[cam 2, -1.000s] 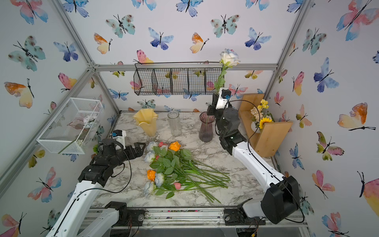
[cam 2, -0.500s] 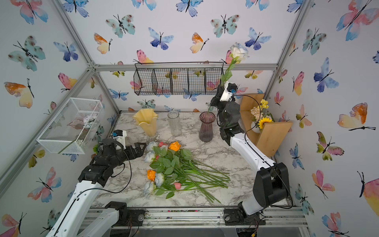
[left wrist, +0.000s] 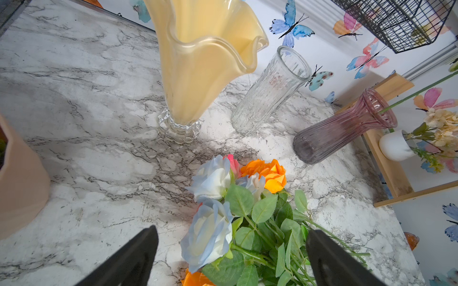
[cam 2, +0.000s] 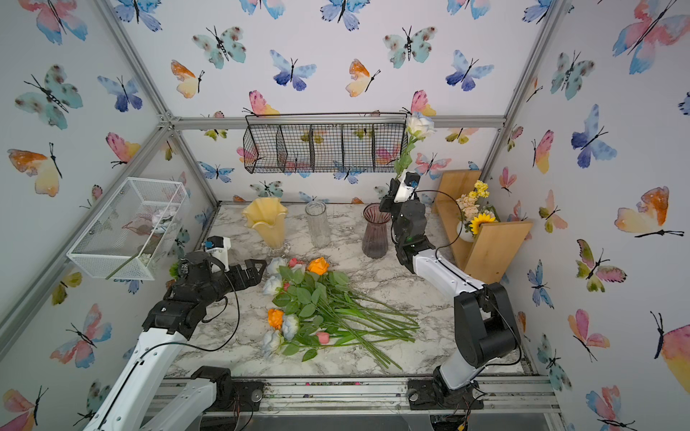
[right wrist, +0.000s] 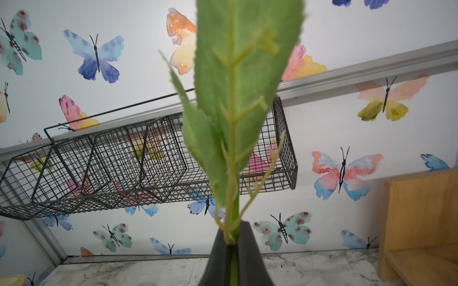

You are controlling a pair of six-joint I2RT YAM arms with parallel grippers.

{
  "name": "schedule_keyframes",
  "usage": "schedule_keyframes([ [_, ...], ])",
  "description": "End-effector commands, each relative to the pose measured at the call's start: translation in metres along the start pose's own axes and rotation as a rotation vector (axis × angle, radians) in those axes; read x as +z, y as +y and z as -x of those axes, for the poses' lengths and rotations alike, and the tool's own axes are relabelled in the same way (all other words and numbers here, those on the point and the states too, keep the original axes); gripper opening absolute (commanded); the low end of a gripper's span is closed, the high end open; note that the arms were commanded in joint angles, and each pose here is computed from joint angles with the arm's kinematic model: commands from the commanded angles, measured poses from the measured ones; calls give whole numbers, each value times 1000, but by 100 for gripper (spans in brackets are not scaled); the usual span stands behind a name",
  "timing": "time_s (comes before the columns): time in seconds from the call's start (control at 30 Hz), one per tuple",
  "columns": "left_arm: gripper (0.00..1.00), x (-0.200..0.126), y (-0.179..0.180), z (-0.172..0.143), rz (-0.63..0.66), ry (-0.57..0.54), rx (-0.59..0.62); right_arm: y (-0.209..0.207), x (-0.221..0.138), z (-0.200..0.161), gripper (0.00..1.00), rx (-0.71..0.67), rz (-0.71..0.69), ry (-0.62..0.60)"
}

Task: Arrange the flowers in different vases according to their colors
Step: Insert the flower into the vase.

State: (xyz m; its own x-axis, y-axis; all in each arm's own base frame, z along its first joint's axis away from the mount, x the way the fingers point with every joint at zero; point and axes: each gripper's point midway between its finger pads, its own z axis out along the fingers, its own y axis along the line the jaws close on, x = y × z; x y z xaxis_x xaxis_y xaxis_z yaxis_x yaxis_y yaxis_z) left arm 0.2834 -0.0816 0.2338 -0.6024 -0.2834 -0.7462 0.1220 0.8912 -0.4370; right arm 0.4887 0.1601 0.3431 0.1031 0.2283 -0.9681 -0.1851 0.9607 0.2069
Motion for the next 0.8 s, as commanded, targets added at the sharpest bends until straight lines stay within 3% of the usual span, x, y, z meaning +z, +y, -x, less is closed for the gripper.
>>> schedule_keyframes([
  [0.0,100,2,-4,-7,-28,20,12,2,1,-4,5,19,25,-7],
  [0.1,100,2,-3,-7,-23,18,12,2,0,-13,13,13,24,26],
  [0.27,100,1,-3,-6,-21,16,12,-3,-2,-23,46,-2,0,92],
  [0.6,100,0,-3,-6,-21,11,14,-5,-25,-1,67,11,-12,132],
  [0.77,100,-2,-3,-5,-18,0,16,-7,-37,-9,71,19,-49,327],
])
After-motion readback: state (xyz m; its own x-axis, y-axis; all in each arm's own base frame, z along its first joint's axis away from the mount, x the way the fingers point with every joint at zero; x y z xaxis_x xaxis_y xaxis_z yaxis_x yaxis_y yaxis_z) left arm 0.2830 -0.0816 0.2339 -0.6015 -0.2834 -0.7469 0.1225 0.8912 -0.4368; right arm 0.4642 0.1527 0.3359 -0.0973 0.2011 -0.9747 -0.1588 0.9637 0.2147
